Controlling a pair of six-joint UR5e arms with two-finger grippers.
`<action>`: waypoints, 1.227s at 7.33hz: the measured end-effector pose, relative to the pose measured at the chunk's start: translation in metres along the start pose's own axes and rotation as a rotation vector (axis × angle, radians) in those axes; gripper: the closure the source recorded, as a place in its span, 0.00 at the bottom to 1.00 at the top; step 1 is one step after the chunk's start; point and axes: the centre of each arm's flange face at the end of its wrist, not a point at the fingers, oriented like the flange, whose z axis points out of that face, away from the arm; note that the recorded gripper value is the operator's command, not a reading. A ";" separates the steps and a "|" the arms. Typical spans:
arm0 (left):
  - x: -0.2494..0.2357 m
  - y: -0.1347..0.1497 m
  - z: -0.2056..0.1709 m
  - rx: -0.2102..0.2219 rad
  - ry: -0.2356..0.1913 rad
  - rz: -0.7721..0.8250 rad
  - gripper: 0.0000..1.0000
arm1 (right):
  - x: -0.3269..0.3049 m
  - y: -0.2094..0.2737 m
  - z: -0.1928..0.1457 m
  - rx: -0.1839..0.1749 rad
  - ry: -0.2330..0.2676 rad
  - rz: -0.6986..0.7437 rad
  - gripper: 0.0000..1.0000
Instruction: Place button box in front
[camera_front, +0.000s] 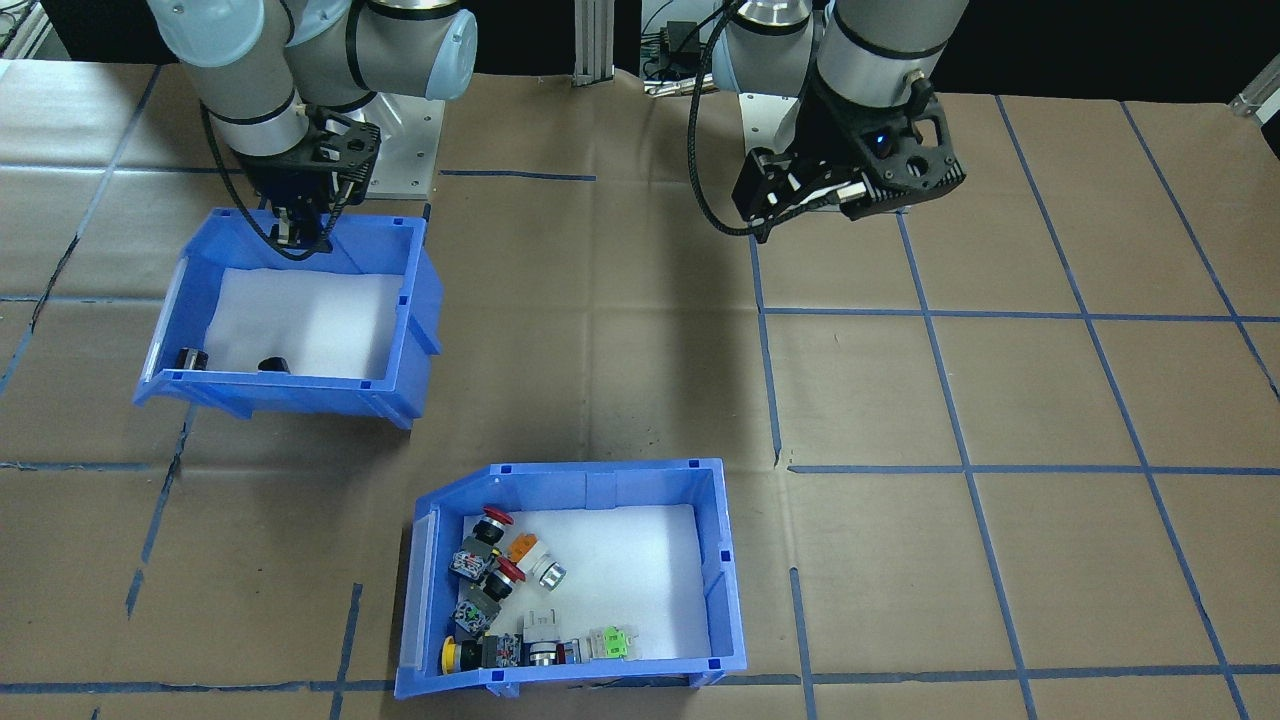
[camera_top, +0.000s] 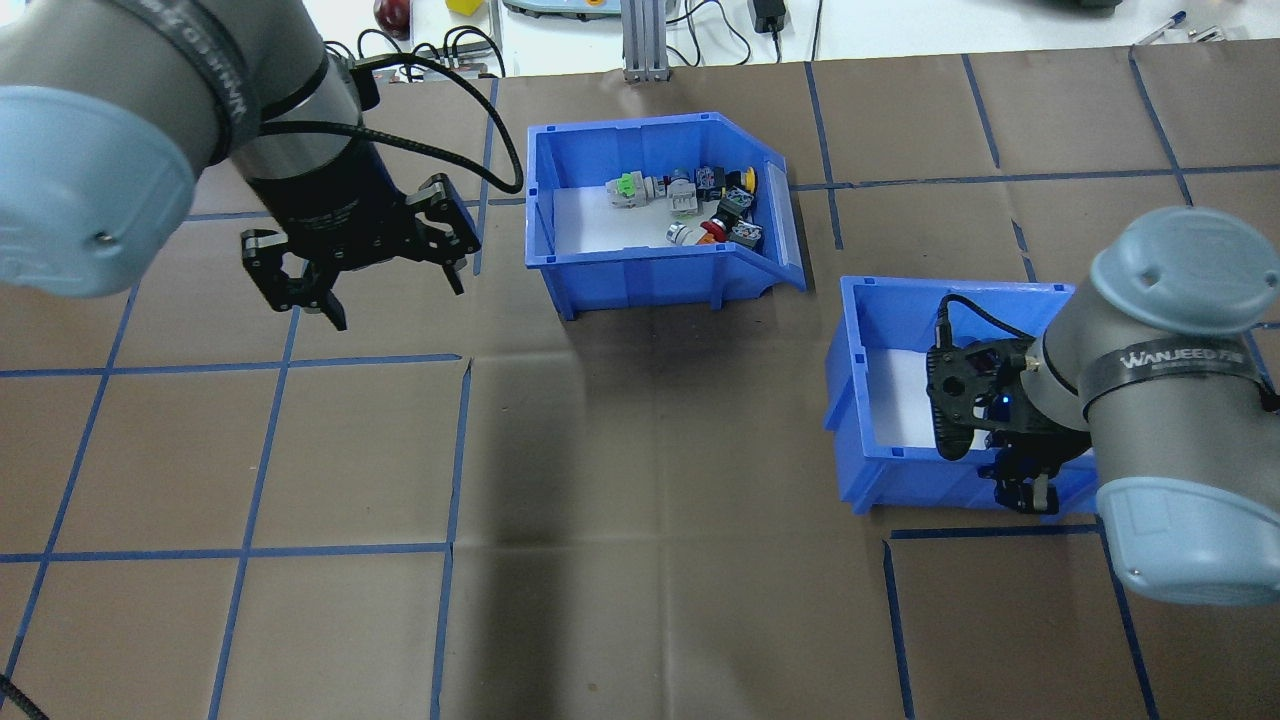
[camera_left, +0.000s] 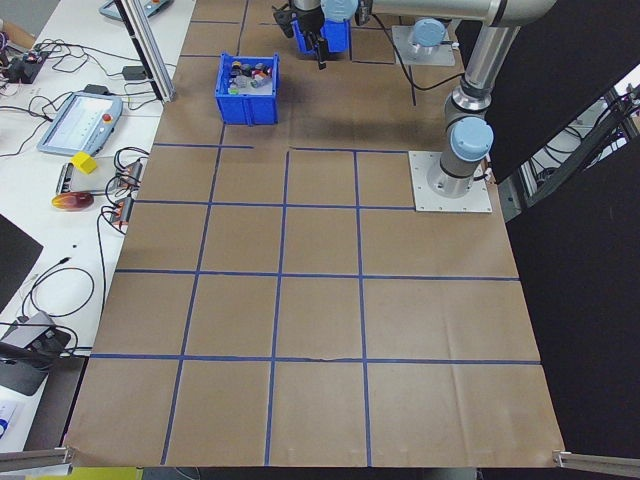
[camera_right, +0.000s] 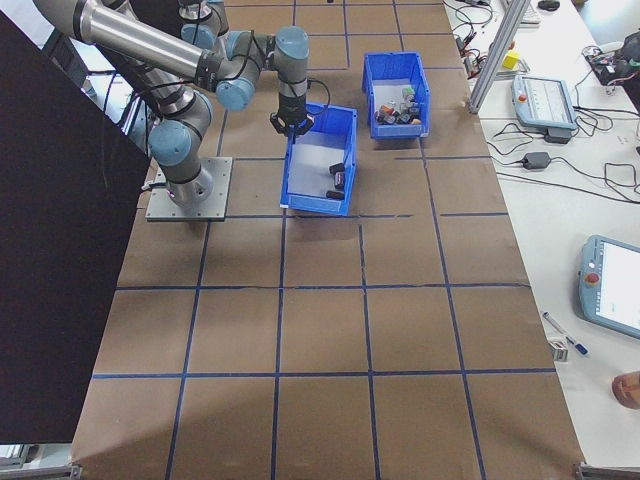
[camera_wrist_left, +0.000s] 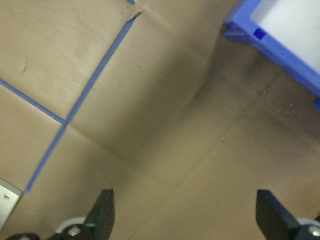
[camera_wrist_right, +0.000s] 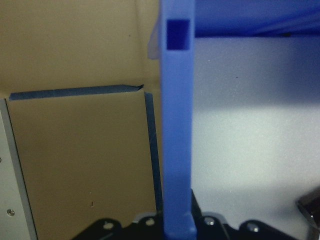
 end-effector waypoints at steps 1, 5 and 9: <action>-0.011 0.014 -0.003 0.018 -0.029 0.118 0.01 | -0.013 -0.033 -0.001 -0.007 0.011 -0.004 0.93; -0.047 0.054 0.014 0.025 -0.034 0.230 0.01 | -0.081 -0.150 -0.002 0.012 0.082 -0.030 0.92; -0.054 0.067 0.005 0.078 0.051 0.158 0.03 | -0.109 -0.236 0.022 0.001 0.116 -0.052 0.92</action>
